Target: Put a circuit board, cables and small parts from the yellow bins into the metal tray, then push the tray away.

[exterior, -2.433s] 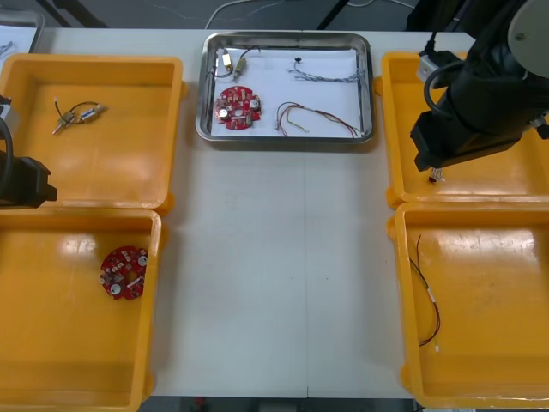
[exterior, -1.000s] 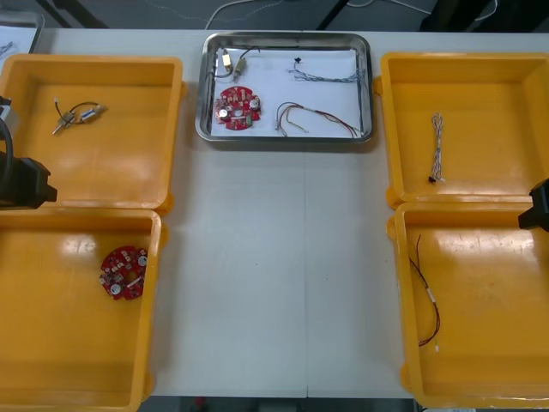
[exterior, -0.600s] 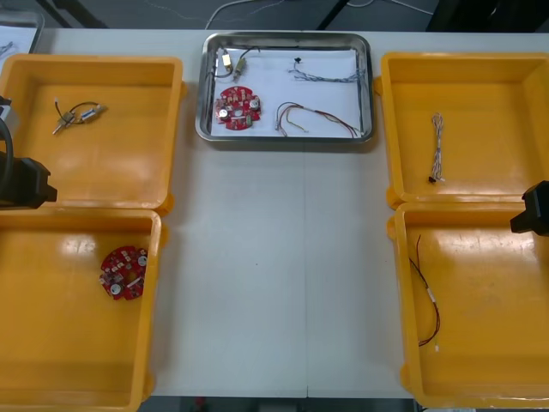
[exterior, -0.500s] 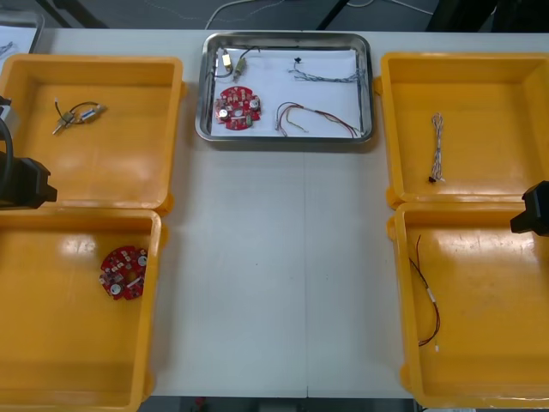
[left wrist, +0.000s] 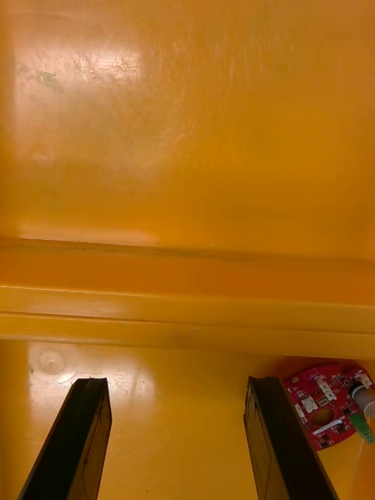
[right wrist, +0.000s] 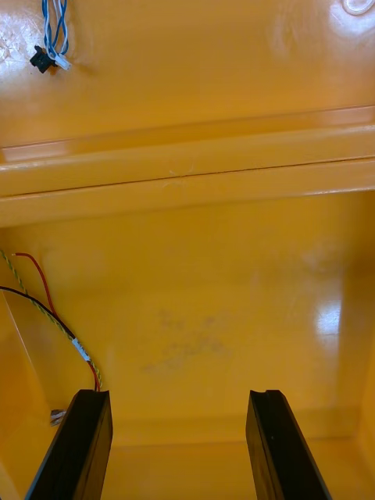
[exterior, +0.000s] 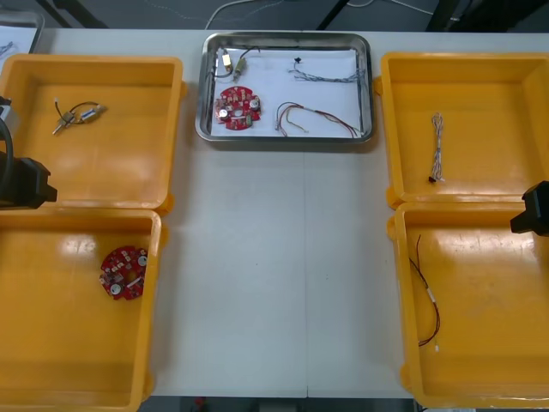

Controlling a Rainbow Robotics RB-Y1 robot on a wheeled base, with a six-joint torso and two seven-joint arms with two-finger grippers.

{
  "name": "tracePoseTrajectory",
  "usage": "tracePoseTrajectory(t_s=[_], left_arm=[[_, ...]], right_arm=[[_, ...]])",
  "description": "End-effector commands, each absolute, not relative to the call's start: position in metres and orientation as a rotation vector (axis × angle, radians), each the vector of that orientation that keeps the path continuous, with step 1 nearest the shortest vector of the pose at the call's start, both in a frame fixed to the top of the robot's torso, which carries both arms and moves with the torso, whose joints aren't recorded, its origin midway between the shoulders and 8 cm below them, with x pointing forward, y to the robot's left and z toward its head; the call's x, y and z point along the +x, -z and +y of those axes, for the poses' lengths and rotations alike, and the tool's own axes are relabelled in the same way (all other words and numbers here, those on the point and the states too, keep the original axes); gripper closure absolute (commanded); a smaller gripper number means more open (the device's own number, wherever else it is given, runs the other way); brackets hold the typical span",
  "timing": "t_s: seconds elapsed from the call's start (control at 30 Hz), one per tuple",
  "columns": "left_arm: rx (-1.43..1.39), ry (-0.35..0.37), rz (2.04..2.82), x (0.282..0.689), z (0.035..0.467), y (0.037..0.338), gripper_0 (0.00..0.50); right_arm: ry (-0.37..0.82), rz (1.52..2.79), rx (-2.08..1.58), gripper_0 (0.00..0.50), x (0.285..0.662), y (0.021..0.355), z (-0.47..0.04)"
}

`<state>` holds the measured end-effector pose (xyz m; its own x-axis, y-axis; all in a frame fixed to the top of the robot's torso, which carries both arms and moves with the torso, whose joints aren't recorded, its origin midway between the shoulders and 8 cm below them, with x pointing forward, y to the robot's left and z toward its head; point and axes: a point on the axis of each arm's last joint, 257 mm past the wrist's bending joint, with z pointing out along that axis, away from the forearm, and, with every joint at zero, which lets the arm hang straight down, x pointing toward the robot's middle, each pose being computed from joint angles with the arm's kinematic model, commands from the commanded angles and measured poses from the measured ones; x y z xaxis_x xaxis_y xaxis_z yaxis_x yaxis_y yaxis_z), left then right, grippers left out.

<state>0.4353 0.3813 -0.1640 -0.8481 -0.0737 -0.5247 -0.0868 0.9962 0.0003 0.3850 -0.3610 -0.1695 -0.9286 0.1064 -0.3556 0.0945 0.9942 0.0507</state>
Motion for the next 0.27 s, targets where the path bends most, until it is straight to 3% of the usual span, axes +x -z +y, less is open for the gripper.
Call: tracePoseTrajectory(t_s=[0.03, 0.27], left_arm=[[0.001, -0.044, 2.588, 0.4334, 0.3723, 0.1678, 0.0], [0.001, -0.044, 2.588, 0.4334, 0.3723, 0.1678, 0.0]], right_arm=[[-0.054, 2.738, 0.139, 0.0, 0.3881, 0.1628, -0.3625], [-0.054, 2.738, 0.139, 0.0, 0.3881, 0.1628, -0.3625]])
